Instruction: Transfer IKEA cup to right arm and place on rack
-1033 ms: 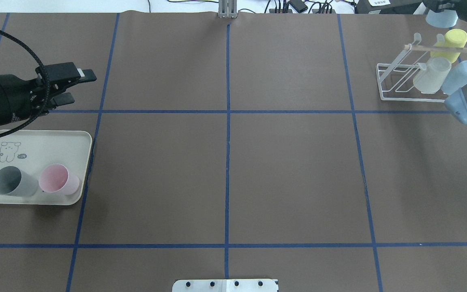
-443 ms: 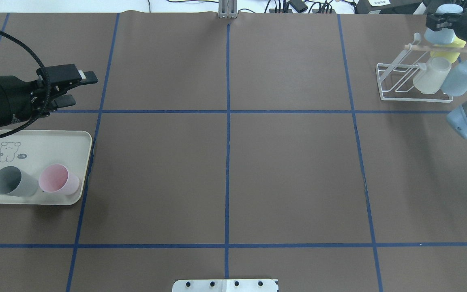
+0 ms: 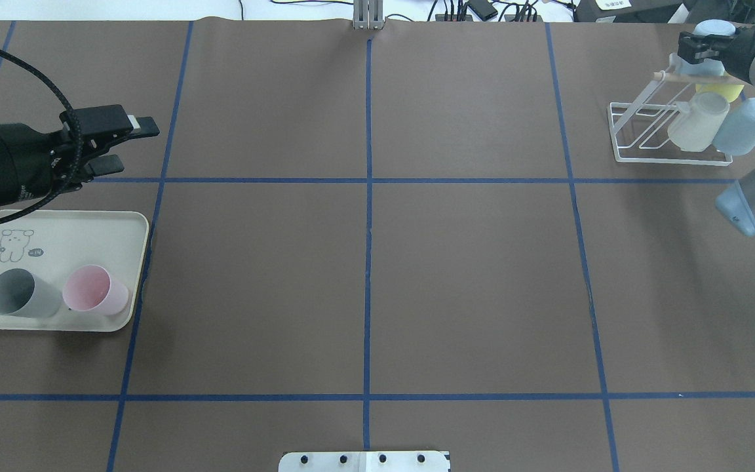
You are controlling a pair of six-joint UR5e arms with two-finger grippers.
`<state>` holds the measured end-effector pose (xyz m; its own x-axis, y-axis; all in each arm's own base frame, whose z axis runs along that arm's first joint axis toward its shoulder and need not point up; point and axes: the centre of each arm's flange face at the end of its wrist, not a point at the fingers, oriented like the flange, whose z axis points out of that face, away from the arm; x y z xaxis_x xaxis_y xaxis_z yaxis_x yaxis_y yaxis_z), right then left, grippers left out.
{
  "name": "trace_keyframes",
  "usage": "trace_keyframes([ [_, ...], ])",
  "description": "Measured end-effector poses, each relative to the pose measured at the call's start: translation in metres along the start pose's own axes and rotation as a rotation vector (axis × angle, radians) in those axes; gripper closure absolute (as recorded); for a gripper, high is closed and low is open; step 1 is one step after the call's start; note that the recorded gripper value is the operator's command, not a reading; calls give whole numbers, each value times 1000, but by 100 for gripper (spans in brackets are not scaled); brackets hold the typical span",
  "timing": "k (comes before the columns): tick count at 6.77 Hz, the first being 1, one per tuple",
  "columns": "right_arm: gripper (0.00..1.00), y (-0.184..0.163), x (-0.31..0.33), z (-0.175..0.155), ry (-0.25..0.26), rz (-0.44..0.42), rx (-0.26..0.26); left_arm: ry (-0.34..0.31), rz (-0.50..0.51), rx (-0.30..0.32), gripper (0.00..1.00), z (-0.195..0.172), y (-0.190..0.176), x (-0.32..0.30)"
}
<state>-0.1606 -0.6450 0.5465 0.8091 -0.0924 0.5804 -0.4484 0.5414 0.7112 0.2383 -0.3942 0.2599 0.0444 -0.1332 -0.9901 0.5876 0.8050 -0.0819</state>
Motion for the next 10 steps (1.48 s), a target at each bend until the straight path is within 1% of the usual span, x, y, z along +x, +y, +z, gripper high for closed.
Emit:
trace_keyframes([
  [2, 100, 7, 4, -2, 4, -1, -9, 1, -2, -3, 0, 2, 1, 1],
  [4, 100, 7, 16, -5, 18, 3, -8, 4, -3, -6, 0, 3, 2, 2],
  [5, 53, 5, 25, -7, 28, 8, -6, 6, -4, -6, 0, 4, 2, 3],
  [6, 1, 5, 31, -9, 35, 11, -4, 6, -4, -6, 0, 4, 2, 3],
  [8, 0, 1, 31, -10, 38, 12, 4, 6, -4, -7, 0, 4, 2, 3],
  [10, 0, -7, 25, -13, 27, 16, 19, 7, -1, -5, 0, 4, 2, 3],
])
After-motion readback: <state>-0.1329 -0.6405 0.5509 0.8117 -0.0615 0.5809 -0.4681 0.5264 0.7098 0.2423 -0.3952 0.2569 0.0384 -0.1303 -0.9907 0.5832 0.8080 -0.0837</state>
